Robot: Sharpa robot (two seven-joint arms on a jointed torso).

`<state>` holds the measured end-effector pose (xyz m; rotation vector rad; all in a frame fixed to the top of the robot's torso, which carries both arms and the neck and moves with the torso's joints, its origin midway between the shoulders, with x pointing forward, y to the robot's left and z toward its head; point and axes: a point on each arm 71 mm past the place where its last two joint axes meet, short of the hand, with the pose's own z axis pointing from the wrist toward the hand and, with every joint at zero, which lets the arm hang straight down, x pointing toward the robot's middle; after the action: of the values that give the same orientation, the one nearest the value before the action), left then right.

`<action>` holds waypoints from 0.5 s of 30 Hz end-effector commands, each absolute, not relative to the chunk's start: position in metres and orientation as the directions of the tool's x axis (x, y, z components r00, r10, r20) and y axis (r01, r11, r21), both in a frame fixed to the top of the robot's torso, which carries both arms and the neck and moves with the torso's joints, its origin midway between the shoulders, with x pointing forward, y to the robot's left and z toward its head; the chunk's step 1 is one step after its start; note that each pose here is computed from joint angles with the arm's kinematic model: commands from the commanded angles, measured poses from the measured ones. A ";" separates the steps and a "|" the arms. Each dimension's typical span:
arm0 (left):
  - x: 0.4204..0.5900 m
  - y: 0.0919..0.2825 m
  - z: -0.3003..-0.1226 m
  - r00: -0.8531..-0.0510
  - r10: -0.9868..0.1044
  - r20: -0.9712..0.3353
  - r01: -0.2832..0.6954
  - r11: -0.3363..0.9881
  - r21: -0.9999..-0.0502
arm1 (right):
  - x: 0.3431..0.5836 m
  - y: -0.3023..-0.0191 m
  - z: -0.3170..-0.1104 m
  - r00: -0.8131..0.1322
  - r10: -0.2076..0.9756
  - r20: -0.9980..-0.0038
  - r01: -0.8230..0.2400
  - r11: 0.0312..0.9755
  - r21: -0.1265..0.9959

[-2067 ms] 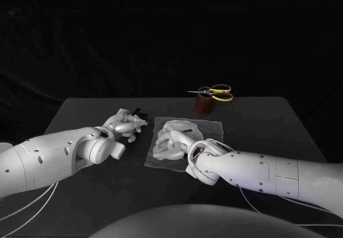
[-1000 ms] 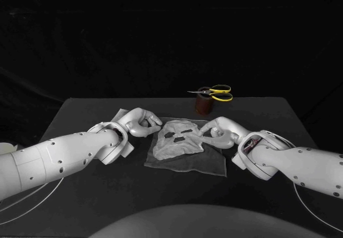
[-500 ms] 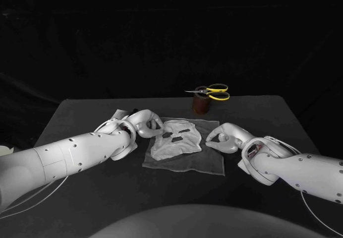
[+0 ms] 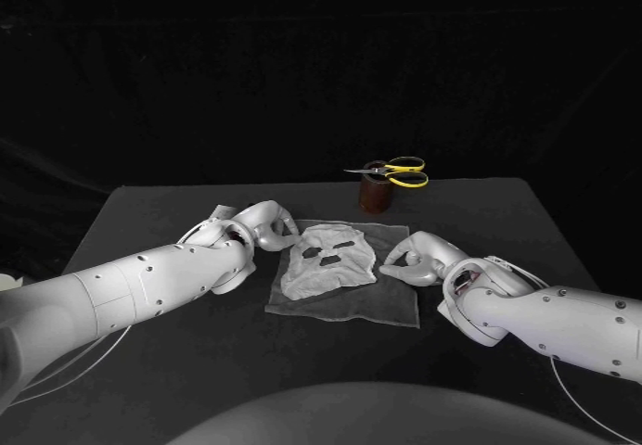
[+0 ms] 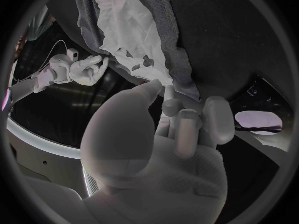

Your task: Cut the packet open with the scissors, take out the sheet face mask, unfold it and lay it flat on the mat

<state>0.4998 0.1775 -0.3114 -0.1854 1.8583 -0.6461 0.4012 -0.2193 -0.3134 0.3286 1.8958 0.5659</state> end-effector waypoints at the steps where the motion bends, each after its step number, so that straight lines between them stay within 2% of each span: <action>1: 0.501 0.177 -0.315 -0.412 -0.436 -0.800 0.099 0.851 -0.516 | 0.401 -0.218 -0.314 -0.369 0.478 -0.797 -0.018 0.854 0.520; 15: 0.506 0.172 -0.321 -0.463 -0.418 -0.781 0.015 0.878 -0.479 | 0.399 -0.204 -0.313 -0.370 0.498 -0.785 -0.045 0.834 0.550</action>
<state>0.5062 0.1717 -0.3184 -0.2696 1.9467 -0.5557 0.3991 -0.2054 -0.3145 0.3411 1.8868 0.5887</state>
